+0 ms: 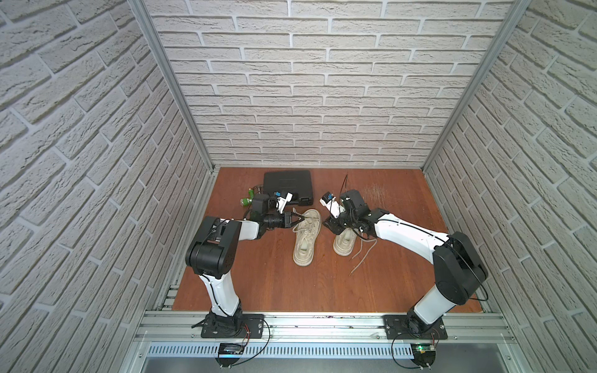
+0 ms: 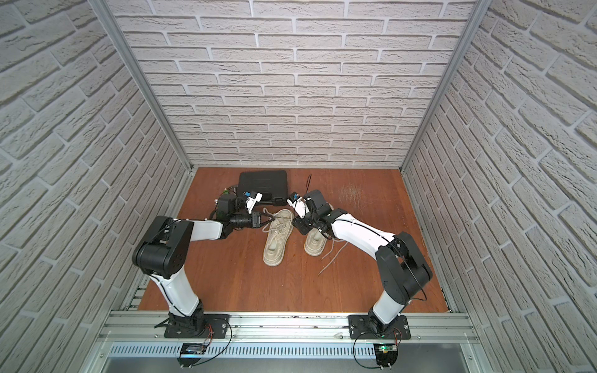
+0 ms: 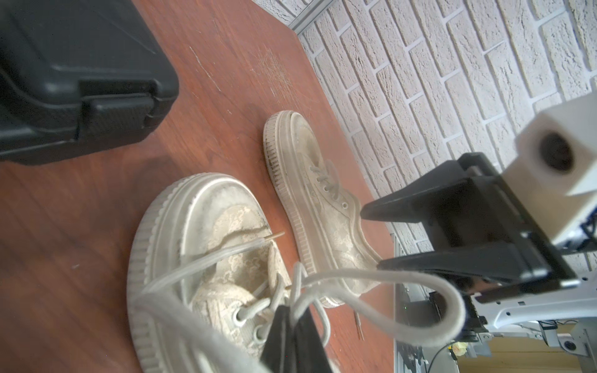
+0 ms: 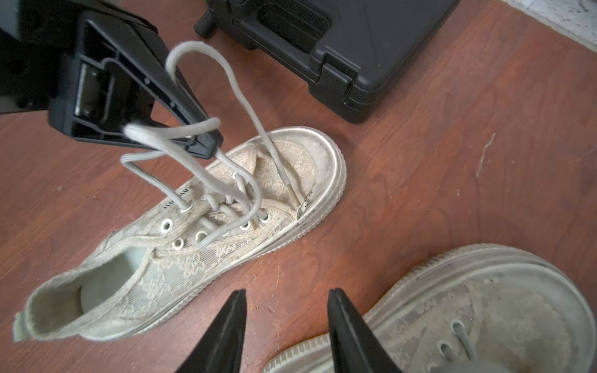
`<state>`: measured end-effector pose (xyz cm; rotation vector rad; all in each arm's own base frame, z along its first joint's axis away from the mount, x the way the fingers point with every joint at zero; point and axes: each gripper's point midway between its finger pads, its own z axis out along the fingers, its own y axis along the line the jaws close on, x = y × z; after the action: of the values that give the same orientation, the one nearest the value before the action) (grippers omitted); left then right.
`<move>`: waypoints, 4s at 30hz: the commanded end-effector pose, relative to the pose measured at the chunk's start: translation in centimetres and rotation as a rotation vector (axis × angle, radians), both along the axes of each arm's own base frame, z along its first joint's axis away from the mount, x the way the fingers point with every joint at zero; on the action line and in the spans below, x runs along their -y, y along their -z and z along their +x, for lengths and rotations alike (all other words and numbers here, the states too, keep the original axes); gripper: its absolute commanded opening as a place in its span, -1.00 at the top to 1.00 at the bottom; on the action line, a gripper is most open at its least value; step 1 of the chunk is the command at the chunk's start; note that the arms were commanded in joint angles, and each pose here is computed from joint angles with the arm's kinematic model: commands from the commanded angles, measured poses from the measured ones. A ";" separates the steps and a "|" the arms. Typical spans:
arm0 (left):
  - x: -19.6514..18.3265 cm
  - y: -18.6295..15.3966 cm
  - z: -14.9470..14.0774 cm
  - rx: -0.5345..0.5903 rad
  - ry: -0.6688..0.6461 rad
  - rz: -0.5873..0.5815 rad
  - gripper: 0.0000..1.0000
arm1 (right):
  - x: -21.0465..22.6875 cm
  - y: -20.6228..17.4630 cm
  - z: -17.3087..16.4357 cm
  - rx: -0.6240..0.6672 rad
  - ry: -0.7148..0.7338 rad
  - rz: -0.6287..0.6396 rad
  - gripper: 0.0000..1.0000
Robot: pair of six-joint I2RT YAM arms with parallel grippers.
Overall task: Tie the shoes
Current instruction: Cross the shoelace with the shoelace, then tie the shoelace on the shoe.
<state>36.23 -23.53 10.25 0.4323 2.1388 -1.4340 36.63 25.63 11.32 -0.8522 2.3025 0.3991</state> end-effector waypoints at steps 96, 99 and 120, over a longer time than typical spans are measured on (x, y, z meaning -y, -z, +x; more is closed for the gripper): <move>0.1 -0.2 0.3 0.026 -0.021 0.012 1.00 | -3.1 1.9 -0.3 -0.040 -0.098 -0.022 0.66; -0.2 0.1 0.6 0.021 -0.043 0.023 1.00 | -3.8 2.3 0.1 -0.059 -0.113 -0.017 0.53; -0.8 0.6 0.9 0.005 -0.066 0.031 1.00 | -5.7 3.7 0.4 -0.111 -0.141 0.009 0.45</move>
<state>36.64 -22.72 8.96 0.3596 2.1834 -1.3700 36.90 30.34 6.98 -1.0184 2.3705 0.4920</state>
